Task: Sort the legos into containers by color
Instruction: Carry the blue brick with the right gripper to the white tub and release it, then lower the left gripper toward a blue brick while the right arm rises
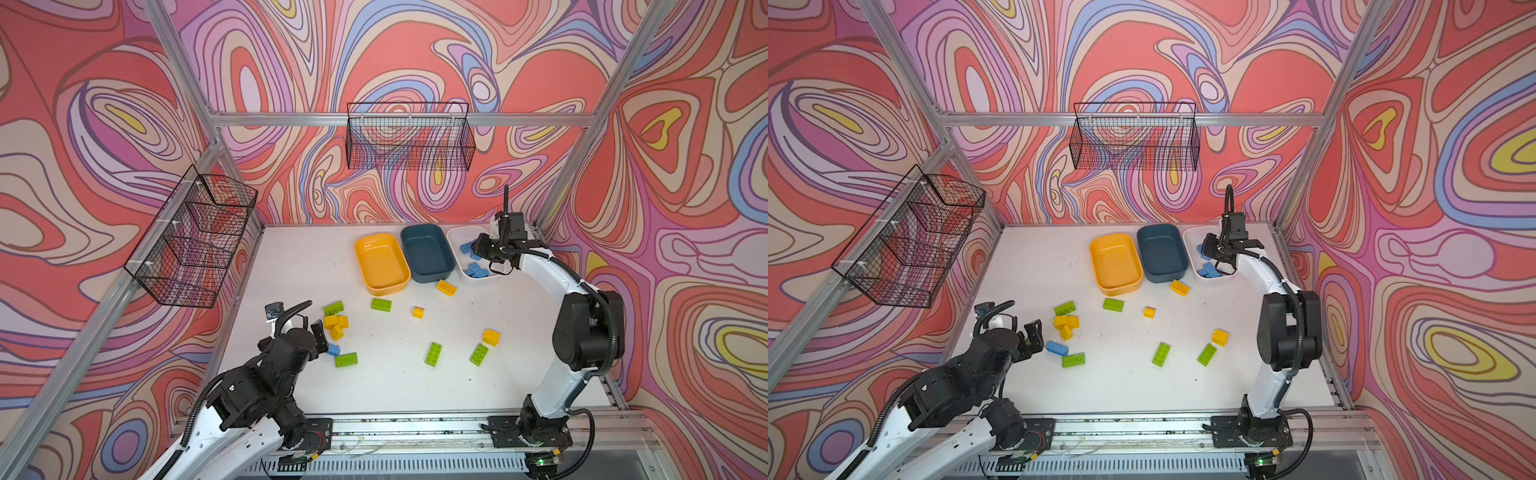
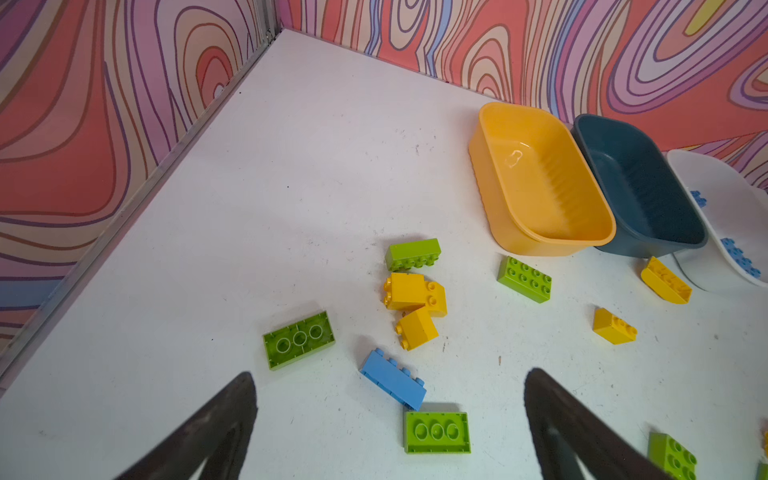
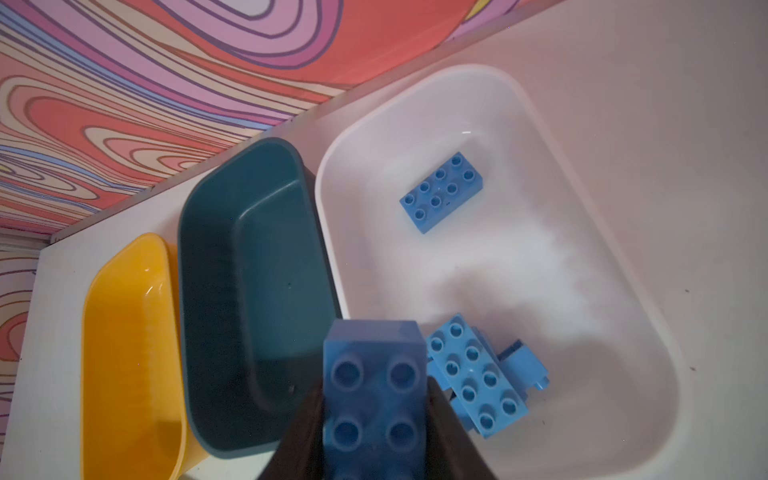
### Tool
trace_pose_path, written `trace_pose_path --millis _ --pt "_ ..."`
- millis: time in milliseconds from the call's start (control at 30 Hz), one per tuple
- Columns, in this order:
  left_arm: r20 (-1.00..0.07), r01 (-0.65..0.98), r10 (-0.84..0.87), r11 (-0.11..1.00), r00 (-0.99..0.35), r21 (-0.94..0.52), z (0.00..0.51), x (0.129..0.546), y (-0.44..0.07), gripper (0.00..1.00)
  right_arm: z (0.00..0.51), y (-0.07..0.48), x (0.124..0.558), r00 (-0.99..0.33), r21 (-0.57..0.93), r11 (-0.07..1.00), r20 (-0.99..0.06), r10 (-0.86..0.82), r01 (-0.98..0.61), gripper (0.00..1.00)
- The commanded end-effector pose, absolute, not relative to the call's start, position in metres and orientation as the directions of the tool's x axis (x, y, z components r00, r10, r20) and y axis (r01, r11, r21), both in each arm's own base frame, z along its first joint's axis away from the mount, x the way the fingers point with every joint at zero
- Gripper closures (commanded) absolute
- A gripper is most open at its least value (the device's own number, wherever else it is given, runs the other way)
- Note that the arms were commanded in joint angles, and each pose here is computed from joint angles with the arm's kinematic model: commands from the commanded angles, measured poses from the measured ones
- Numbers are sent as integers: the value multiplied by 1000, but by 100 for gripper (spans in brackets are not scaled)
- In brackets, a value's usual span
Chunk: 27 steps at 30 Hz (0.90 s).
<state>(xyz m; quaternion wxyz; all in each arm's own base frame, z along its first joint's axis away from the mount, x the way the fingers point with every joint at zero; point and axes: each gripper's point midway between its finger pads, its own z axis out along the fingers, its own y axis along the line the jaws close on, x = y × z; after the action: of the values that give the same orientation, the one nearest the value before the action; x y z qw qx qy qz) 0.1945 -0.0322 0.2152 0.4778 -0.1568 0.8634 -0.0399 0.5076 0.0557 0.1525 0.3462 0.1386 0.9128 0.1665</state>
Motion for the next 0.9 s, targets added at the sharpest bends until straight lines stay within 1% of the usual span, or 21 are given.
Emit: trace_pose_path --millis 0,133,300,367,433,567,633,767,833,867 --pt "-808 -292 -319 937 -496 -190 210 191 -22 0 156 50 532 -685 431 892 -611 398 133 75" --pt "-793 -323 -341 926 -504 -194 203 187 -18 0 140 48 543 -695 421 896 -602 393 142 70" --pt "-767 -352 -374 913 -522 -205 191 182 -16 0 133 49 548 -696 418 898 -605 386 136 63" --pt "-754 -359 -382 910 -534 -207 185 180 -16 0 134 48 547 -695 412 901 -608 383 136 60" --pt "-747 -360 -376 912 -549 -194 179 180 -17 0 136 47 545 -691 410 902 -614 381 133 54" --pt "-733 -396 -355 909 -580 -127 172 181 -16 0 151 45 541 -664 404 906 -644 380 126 42" --pt "-723 -413 -347 906 -597 -93 171 184 -18 0 161 43 539 -645 401 908 -663 380 123 37" --pt "-699 -409 -315 912 -642 -35 164 194 -29 0 186 45 529 -606 422 901 -694 389 95 33" --pt "-681 -399 -308 916 -664 -25 156 199 -37 0 194 50 520 -588 452 889 -701 404 73 32" --pt "-668 -397 -313 917 -675 -28 151 200 -40 0 208 52 513 -563 466 883 -716 412 53 32"
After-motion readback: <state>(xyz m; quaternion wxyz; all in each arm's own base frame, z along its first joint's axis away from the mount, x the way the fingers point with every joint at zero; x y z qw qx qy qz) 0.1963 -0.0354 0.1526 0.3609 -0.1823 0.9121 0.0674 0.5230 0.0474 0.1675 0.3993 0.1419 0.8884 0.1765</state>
